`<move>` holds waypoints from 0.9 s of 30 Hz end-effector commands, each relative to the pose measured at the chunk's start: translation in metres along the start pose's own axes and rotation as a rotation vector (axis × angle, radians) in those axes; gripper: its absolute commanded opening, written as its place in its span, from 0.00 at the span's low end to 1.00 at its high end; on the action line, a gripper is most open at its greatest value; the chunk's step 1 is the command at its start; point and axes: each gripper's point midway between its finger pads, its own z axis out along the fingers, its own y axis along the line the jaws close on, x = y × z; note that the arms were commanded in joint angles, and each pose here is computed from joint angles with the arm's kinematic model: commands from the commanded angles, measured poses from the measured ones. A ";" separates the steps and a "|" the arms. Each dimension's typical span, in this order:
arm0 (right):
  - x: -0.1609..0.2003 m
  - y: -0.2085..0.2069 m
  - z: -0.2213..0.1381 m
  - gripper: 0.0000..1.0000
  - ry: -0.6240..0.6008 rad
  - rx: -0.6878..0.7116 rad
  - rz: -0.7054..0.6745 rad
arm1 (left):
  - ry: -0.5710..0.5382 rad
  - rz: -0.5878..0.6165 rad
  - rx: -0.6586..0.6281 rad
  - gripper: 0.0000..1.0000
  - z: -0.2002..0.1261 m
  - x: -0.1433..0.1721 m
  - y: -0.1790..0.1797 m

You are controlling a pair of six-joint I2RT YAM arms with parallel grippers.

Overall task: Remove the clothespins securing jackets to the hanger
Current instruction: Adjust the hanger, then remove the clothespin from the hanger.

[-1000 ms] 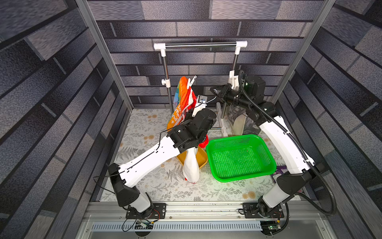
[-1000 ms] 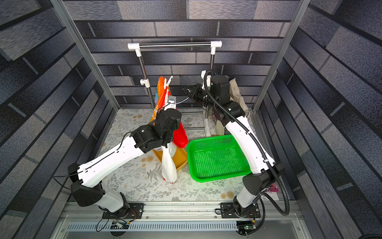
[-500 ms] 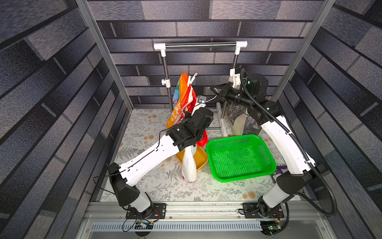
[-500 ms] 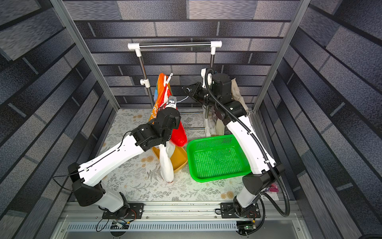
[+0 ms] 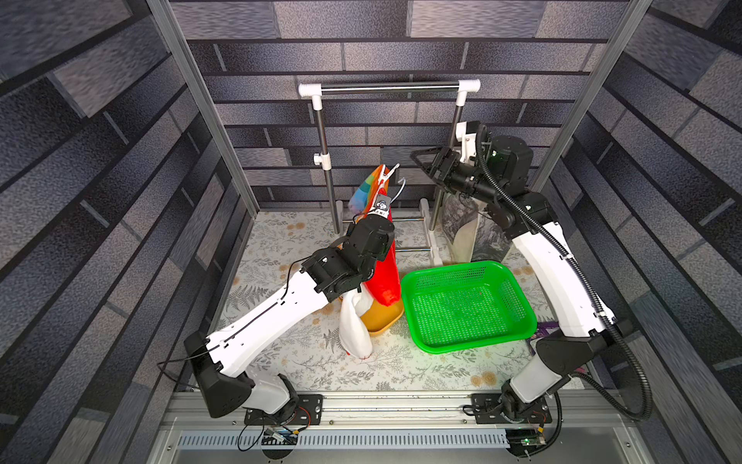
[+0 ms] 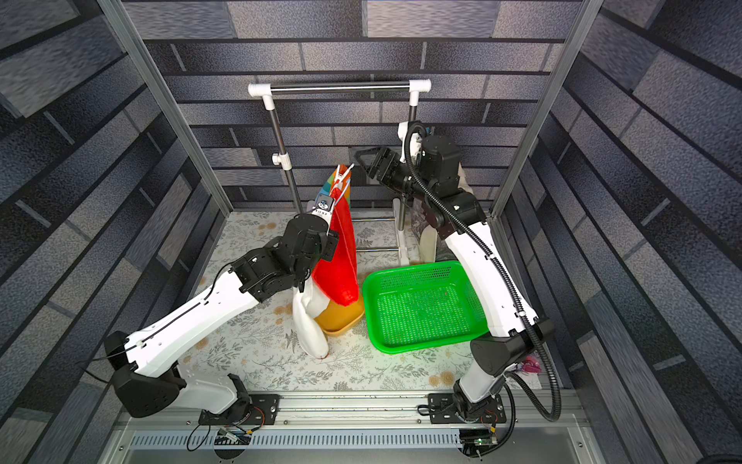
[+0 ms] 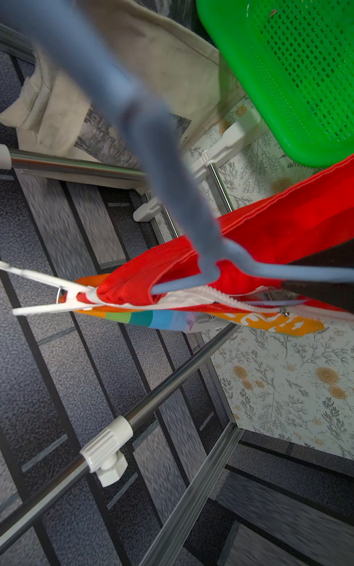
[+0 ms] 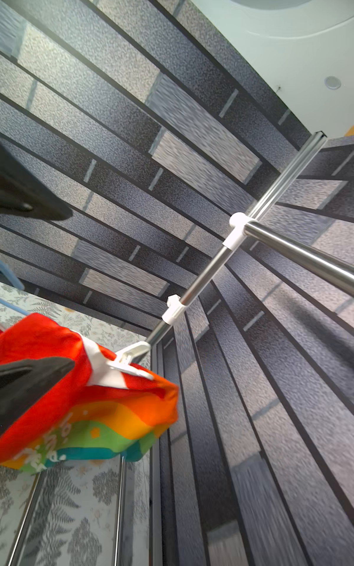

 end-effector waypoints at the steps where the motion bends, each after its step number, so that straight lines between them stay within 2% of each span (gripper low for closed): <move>1: -0.022 -0.004 -0.012 0.78 -0.013 0.061 -0.095 | -0.021 0.051 0.031 0.00 -0.018 0.001 0.006; 3: -0.008 -0.012 0.002 0.86 0.089 0.057 -0.085 | -0.023 0.077 0.039 0.00 -0.022 0.005 0.005; 6: 0.021 -0.036 0.021 0.87 0.230 0.072 0.021 | -0.028 0.133 0.037 0.00 -0.022 0.009 0.001; 10: 0.055 -0.064 0.037 0.83 0.352 0.084 0.151 | -0.015 0.267 0.018 0.00 -0.018 0.016 -0.012; 13: 0.079 -0.086 0.035 0.78 0.429 0.151 0.185 | -0.020 0.349 0.009 0.00 -0.014 0.021 -0.023; 18: 0.102 -0.116 0.022 0.80 0.491 0.275 0.170 | 0.000 0.394 0.012 0.00 -0.009 0.033 -0.030; 21: 0.111 -0.121 0.022 0.79 0.515 0.276 0.201 | -0.002 0.404 0.023 0.00 -0.009 0.034 -0.035; 27: 0.122 -0.123 0.024 0.71 0.534 0.260 0.266 | -0.005 0.428 0.024 0.00 -0.010 0.037 -0.037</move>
